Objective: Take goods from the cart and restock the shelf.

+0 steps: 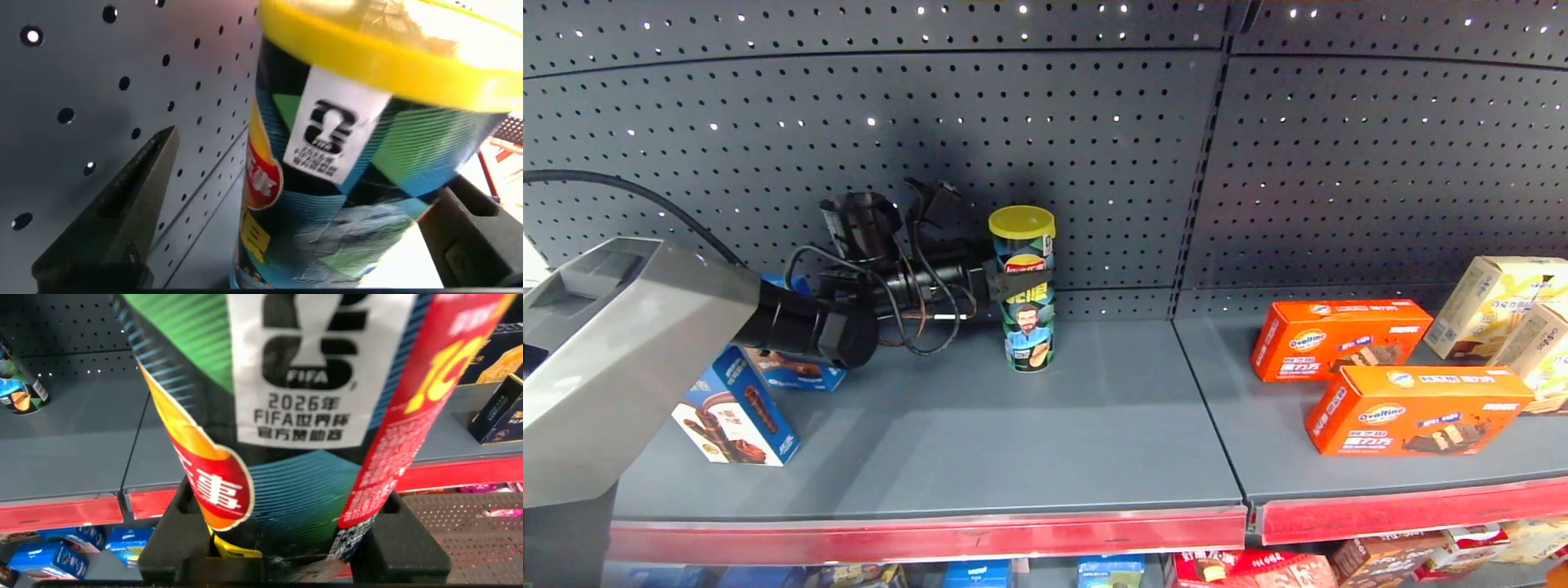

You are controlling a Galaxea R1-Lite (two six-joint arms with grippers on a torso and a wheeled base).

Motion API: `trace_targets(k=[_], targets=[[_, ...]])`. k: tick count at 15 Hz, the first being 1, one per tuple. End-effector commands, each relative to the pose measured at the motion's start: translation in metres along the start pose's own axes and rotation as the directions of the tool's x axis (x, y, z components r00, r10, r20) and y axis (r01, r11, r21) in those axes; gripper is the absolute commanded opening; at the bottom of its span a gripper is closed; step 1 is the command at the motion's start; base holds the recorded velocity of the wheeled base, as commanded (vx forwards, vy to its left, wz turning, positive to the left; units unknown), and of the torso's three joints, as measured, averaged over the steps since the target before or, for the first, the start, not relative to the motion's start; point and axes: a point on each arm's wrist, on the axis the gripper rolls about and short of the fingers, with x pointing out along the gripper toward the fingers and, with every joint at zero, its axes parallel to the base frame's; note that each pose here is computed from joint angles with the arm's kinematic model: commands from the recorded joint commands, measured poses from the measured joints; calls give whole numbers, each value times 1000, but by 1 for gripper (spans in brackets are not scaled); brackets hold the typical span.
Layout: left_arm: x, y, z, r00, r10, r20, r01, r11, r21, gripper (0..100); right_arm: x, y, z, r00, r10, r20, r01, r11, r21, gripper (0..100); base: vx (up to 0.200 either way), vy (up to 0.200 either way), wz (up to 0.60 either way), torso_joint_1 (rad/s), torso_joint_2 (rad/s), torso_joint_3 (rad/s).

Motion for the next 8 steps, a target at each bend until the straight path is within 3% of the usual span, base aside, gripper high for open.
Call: trace_targets(k=[1, 2, 5, 8], targets=[[1, 1, -2, 1000, 1, -1, -1, 1000, -1, 100, 1, 0, 0, 1000, 1, -3, -1, 1000, 0, 0, 0, 0, 0, 0, 0, 0], [2, 3, -6, 1000, 1, -1, -1, 1000, -1, 0, 1, 0, 0, 1000, 1, -3, -1, 1000, 0, 0, 0, 0, 0, 0, 0, 0], [6, -3, -6, 1000, -7, -17, 6, 1000, -24, 0, 1, 0, -2, 1000, 1, -6, -1, 1000, -1, 0, 0, 0, 0, 0, 0, 0], [6, -12, 2, 1000, 14, -11, -14, 1000, -19, 0, 1, 0, -2, 1000, 4, -6, -4, 1000, -1, 0, 0, 0, 0, 0, 0, 0]])
